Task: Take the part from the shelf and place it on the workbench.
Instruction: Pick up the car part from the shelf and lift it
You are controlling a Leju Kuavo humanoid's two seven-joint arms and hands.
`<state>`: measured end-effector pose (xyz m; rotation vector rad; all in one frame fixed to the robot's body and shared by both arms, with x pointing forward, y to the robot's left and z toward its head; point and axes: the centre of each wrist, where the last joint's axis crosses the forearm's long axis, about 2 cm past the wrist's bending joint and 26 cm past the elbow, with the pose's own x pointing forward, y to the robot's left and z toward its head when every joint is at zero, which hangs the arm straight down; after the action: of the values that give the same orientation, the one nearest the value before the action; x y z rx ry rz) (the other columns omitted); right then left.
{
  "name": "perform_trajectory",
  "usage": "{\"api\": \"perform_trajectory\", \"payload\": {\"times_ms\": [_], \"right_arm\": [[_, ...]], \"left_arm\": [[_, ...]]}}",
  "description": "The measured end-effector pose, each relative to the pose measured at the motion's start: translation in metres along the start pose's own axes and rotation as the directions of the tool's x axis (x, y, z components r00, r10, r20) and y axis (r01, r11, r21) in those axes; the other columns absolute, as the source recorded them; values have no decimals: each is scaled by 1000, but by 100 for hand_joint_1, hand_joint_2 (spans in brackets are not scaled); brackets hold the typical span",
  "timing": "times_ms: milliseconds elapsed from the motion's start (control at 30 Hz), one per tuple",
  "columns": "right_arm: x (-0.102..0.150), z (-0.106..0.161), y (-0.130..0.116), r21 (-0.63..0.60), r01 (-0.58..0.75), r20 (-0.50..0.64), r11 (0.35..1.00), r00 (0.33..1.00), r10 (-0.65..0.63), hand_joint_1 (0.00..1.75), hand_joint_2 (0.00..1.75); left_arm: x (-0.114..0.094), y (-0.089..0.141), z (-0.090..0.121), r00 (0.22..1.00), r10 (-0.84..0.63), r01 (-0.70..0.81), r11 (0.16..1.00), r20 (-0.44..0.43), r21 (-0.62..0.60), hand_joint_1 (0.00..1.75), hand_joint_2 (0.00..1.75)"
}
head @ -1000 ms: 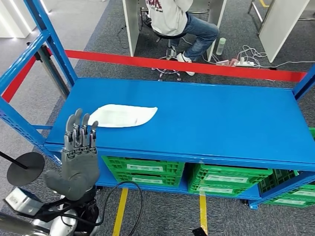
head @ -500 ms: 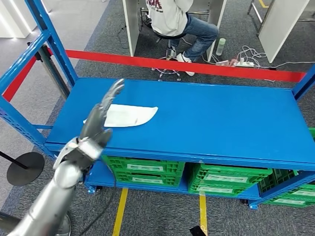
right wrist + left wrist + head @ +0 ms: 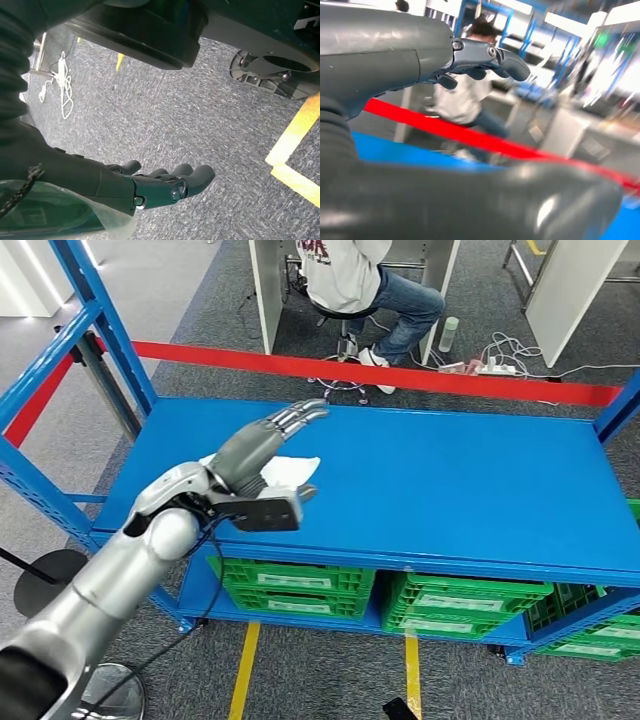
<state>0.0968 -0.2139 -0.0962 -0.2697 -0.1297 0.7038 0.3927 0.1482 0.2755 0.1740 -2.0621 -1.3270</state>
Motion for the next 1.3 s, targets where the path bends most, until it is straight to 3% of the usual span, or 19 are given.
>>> {"api": "perform_trajectory", "payload": {"times_ms": [200,533,967,1300], "right_arm": [[1,0,-1,0,12,-3,1000,1000,-12,0,175],[-2,0,1,-10,49,-8,999,999,-50,0,175],[-7,0,3,-25,96,-17,995,995,-97,0,175],[-10,0,5,-21,113,-20,993,993,-113,0,175]], "left_arm": [[-3,4,-27,977,-193,176,969,-92,-173,0,175],[-11,2,-43,889,-415,325,869,-194,-374,0,175],[-24,-14,-46,802,-516,327,800,-300,-503,0,175],[-35,-29,-39,784,-537,291,761,-311,-580,0,175]]}}
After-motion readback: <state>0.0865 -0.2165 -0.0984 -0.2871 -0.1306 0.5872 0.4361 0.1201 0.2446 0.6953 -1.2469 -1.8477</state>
